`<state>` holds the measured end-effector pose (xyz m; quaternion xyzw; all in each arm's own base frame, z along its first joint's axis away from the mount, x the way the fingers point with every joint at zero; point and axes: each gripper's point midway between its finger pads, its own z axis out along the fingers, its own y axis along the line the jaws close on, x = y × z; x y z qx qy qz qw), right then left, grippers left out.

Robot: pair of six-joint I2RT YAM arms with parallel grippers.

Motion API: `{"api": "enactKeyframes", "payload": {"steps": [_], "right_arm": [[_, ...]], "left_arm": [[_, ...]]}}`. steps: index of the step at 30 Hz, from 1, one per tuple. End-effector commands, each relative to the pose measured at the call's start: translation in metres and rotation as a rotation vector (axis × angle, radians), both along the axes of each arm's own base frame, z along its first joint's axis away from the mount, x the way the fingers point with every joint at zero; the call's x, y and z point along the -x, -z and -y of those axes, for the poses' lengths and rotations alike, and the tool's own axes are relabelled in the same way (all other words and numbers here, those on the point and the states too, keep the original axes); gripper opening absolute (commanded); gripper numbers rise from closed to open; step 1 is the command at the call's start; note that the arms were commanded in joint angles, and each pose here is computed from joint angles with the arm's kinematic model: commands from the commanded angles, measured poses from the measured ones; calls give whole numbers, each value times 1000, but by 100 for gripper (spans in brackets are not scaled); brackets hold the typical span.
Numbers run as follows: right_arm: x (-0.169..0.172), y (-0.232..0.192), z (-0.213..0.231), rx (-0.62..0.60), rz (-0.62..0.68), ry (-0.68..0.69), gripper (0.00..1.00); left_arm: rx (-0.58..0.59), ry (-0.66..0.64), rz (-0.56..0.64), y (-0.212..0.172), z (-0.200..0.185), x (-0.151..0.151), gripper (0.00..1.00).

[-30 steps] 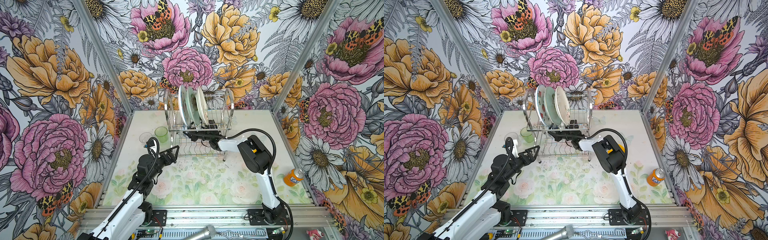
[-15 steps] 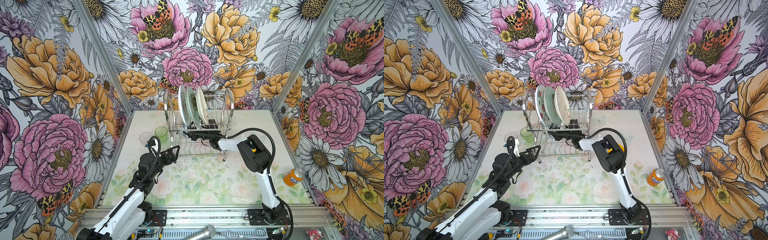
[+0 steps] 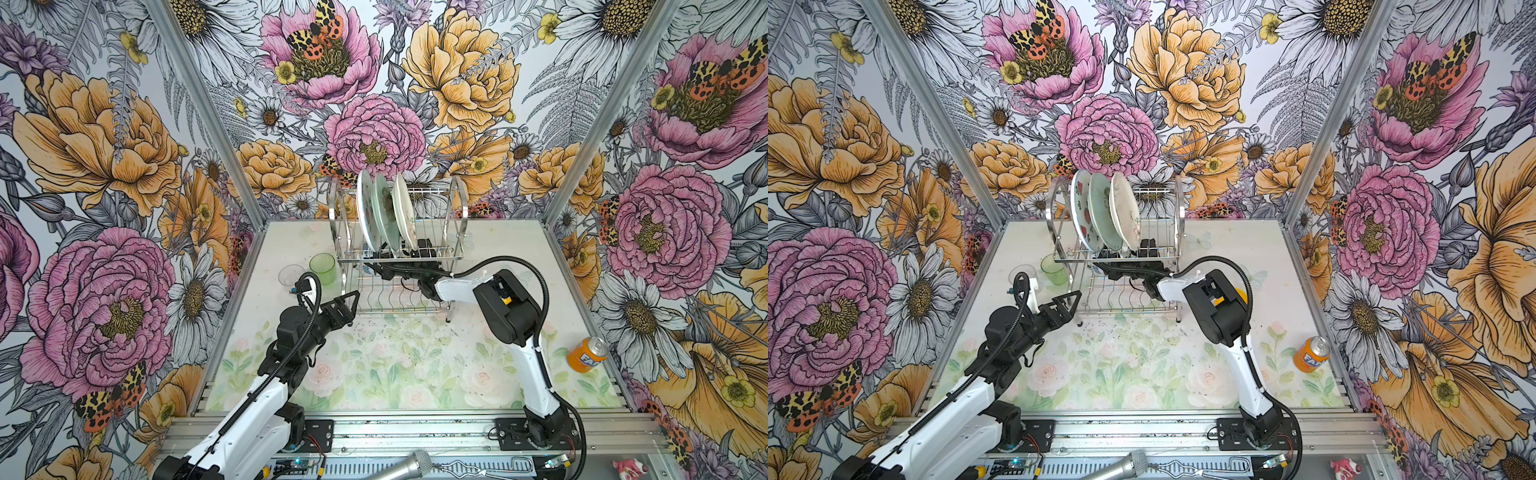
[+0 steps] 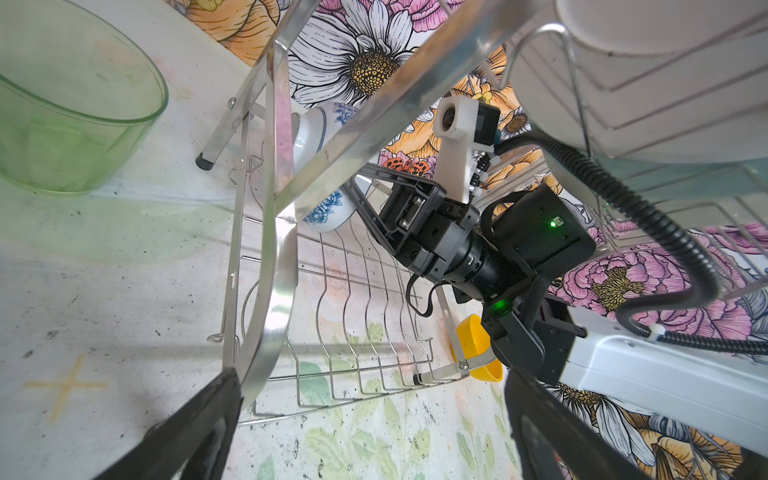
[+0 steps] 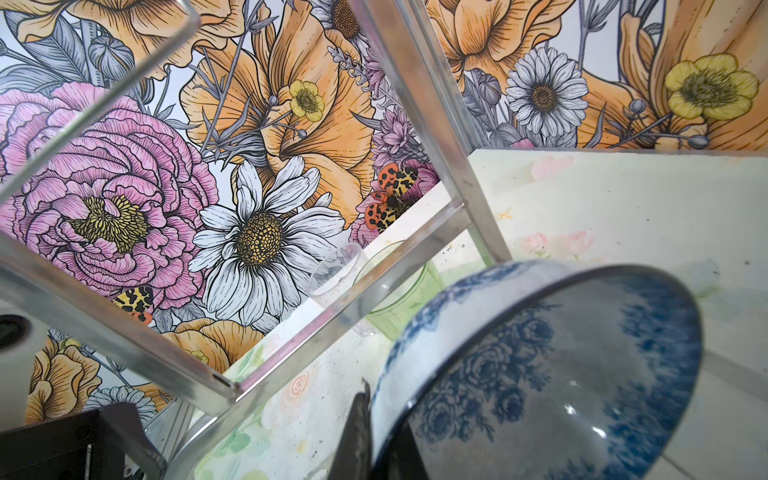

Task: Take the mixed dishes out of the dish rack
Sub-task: 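Close the right gripper on the rim of the blue-and-white bowl, then lift the blue-and-white bowl out of the rack with the right gripper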

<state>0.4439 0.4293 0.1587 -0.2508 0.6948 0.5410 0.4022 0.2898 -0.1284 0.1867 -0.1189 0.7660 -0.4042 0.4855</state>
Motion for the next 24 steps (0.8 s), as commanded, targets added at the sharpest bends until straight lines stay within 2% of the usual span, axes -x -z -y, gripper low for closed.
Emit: {"api": "enactKeyframes", "payload": {"steps": [1,16,24], "right_arm": [[5,-32,-2,-51,115,-6,0],[37,-24,8,11,144,13,0],[59,-42,10,-5,175,-1,0]], "left_arm": [[18,26,51,-20,7,-1,99],[4,33,60,-27,9,1,99],[-6,17,63,-31,5,3,99]]}}
